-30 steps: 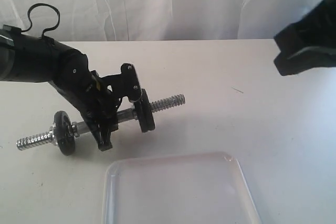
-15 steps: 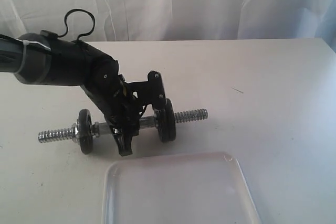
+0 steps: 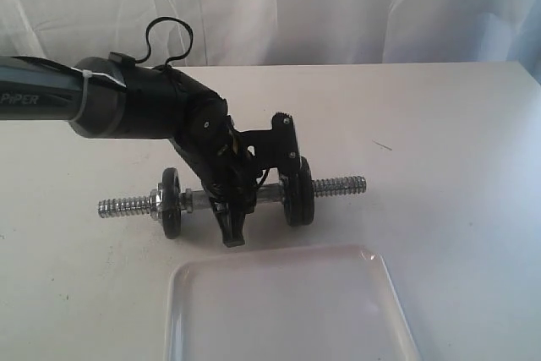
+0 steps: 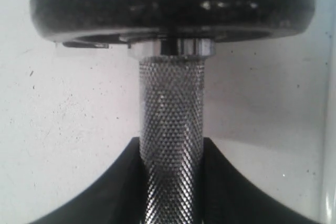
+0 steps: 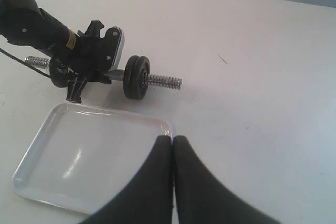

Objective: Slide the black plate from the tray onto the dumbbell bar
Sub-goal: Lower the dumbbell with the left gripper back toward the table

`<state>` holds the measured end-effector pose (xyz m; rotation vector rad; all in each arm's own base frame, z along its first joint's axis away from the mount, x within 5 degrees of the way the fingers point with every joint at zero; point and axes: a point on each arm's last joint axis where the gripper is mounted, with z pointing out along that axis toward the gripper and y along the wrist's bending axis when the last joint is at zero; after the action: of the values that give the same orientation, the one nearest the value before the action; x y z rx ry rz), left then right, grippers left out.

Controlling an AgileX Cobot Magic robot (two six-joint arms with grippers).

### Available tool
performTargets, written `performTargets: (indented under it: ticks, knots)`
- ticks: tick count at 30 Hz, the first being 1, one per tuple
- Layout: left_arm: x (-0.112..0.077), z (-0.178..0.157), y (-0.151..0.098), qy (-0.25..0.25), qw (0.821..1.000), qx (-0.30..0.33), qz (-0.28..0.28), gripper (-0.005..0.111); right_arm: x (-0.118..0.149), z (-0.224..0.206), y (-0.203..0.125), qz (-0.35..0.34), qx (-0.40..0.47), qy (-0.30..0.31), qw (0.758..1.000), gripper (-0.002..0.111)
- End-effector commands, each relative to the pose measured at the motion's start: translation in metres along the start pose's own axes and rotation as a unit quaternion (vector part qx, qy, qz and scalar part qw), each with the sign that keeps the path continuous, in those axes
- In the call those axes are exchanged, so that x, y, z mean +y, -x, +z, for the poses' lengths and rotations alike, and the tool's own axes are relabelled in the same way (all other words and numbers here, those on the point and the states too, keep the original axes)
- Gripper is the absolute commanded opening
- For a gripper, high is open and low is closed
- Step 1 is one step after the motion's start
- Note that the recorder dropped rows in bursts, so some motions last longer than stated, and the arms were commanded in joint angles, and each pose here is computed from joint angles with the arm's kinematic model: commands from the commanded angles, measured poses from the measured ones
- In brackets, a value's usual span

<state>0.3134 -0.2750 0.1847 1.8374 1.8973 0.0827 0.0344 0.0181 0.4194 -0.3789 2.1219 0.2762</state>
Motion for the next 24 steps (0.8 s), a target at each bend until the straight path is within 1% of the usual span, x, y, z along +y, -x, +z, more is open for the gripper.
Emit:
performTargets:
  ticks: [1, 9, 20, 24]
  knots:
    - [0.0509, -0.0575, 0.0588, 0.253, 0.929, -0.271, 0.001, 0.0, -0.0015, -0.0006, -0.0008, -0.001, -0.003, -0.01, 1.0, 0.0]
    - [0.0483, -0.055, 0.0577, 0.239, 0.936, -0.258, 0.002, 0.0, -0.004, -0.0007, -0.0008, -0.006, -0.003, -0.023, 1.0, 0.0]
    - [0.0461, -0.0543, 0.0594, 0.236, 0.937, -0.259, 0.0, 0.0, -0.0052, -0.0007, -0.0008, -0.008, -0.003, -0.03, 1.0, 0.0]
    - [0.0452, -0.0531, 0.0584, 0.229, 0.94, -0.252, 0.0, 0.0, -0.0052, -0.0007, -0.0008, -0.008, -0.003, -0.03, 1.0, 0.0]
